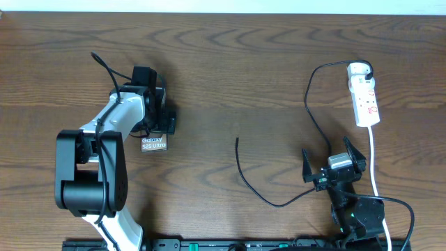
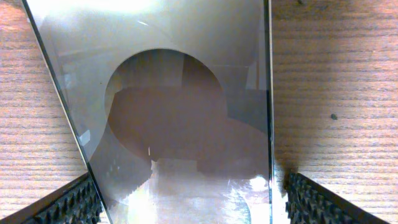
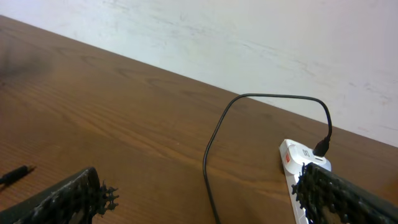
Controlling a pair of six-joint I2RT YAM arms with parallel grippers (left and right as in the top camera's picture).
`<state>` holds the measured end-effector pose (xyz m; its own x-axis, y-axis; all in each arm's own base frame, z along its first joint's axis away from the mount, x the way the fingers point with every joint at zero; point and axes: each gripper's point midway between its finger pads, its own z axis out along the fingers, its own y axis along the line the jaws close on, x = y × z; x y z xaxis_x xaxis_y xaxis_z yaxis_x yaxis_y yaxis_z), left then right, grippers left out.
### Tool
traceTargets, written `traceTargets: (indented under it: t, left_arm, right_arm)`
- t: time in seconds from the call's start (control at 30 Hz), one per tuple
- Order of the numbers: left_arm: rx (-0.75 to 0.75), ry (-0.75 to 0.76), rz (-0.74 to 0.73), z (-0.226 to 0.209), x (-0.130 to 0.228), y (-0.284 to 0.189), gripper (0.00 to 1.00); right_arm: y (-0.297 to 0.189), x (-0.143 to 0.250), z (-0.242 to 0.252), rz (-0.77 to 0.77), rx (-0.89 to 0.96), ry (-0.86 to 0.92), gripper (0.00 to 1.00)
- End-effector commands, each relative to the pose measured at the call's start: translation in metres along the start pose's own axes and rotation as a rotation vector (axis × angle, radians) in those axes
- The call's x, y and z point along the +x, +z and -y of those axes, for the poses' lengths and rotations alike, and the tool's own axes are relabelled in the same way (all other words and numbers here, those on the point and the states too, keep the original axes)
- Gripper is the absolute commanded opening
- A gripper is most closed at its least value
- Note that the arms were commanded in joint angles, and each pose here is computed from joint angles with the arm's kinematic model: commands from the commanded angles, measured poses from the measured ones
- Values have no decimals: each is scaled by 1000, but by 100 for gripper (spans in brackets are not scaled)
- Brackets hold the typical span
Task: Plug charger to phone and switch on socket
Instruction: 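Close the left gripper on the phone's long edges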
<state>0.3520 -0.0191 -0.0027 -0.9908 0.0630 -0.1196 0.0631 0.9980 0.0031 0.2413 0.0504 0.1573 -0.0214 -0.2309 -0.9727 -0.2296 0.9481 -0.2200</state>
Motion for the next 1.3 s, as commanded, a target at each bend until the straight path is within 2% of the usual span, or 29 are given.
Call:
traceTargets:
  t: [0.0, 0.5, 0.6, 1.13, 1.27]
  left_arm:
    - [-21, 3, -37, -5, 8, 9, 89]
    - [-20, 3, -37, -5, 8, 9, 87]
    - [-20, 3, -37, -5, 8, 9, 82]
    - [-20, 2, -37, -5, 8, 9, 80]
    - [-20, 3, -37, -5, 8, 9, 75]
  right_arm:
    - [0, 1, 3, -2, 14, 13, 99]
    - [0, 1, 3, -2, 14, 13, 99]
    - [0, 1, 3, -2, 14, 13, 99]
    - [0, 1, 3, -2, 14, 13, 99]
    - [0, 1, 3, -2, 14, 13, 99]
